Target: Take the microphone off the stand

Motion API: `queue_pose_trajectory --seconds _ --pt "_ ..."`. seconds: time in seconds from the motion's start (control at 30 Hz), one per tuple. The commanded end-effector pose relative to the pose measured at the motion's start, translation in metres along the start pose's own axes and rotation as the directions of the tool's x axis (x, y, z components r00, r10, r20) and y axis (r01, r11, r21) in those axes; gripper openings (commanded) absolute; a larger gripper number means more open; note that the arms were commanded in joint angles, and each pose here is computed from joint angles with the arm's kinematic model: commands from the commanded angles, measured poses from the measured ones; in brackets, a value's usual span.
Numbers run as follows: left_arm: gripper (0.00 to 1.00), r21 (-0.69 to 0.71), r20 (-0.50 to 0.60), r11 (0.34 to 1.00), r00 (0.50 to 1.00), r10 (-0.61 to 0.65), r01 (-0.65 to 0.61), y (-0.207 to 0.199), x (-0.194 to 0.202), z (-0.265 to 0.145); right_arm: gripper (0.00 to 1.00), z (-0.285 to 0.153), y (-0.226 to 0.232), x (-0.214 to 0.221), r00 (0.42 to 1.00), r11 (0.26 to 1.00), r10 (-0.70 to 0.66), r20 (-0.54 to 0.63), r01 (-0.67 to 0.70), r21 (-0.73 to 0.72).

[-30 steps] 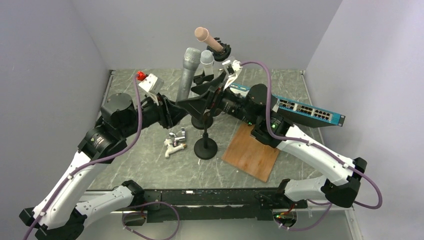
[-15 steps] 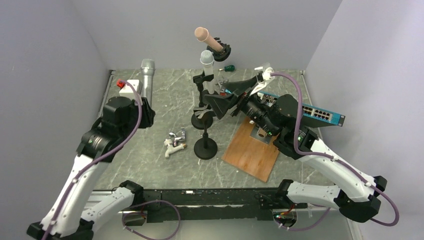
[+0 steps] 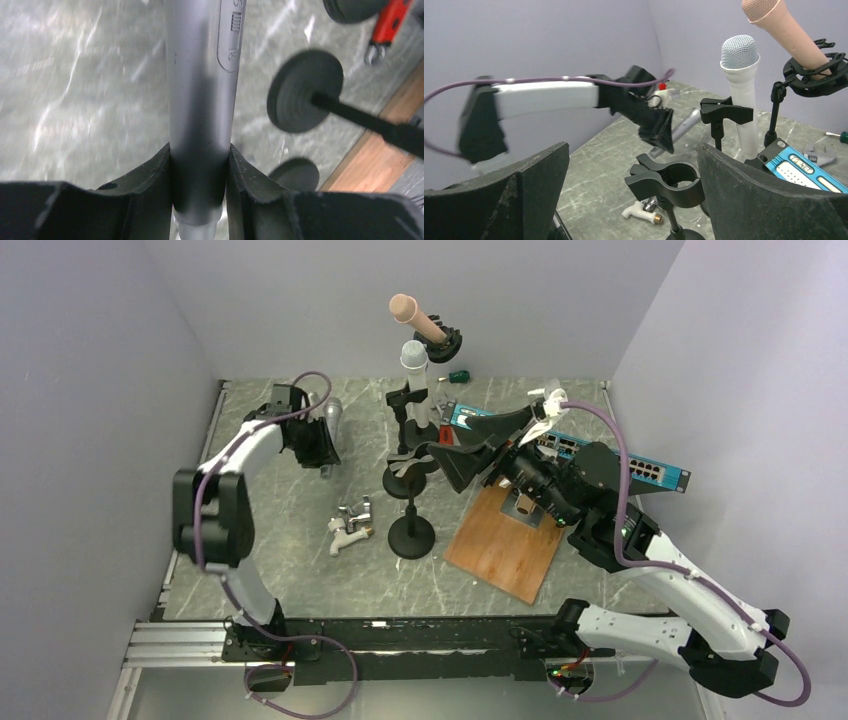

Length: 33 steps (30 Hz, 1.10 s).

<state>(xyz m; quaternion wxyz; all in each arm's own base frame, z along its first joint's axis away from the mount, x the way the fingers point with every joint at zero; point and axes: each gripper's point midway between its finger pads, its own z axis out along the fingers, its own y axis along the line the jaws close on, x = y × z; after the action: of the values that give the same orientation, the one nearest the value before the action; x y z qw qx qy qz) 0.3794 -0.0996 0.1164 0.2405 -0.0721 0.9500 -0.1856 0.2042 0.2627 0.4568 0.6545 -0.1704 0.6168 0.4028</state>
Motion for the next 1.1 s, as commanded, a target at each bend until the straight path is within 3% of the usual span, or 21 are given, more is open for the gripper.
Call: queue_pose_trajectory --seconds 0.0,0.17,0.3,0.5,0.73,1.07 --pt "0.00 0.102 -0.002 0.995 1.000 -0.011 0.011 -0.013 -0.040 0.043 1.00 -0.014 0.000 -0.020 0.999 1.000 -0.011 0.040 0.011 0.007" --pt "0.00 0.004 -0.094 1.000 0.996 0.001 0.000 0.012 -0.064 0.085 1.00 -0.020 -0.005 -0.019 0.999 1.000 -0.007 0.032 0.006 0.030" --pt "0.01 -0.035 -0.086 0.999 0.996 0.020 -0.023 0.020 -0.089 0.099 1.00 -0.018 -0.008 -0.014 1.000 0.999 -0.006 0.001 0.006 0.046" --pt "0.22 -0.052 -0.092 0.999 0.996 -0.020 0.015 0.043 -0.105 0.112 1.00 -0.013 -0.011 -0.006 1.000 0.998 0.002 -0.021 -0.001 0.064" --pt "0.31 0.010 -0.161 0.999 0.986 -0.043 0.045 0.059 -0.099 0.129 1.00 0.009 -0.015 0.012 0.996 0.995 0.008 -0.093 0.002 0.099" --pt "0.57 -0.023 -0.178 0.998 0.982 -0.069 0.066 0.074 -0.092 0.126 1.00 0.021 -0.022 0.037 0.985 0.992 0.011 -0.171 0.011 0.129"
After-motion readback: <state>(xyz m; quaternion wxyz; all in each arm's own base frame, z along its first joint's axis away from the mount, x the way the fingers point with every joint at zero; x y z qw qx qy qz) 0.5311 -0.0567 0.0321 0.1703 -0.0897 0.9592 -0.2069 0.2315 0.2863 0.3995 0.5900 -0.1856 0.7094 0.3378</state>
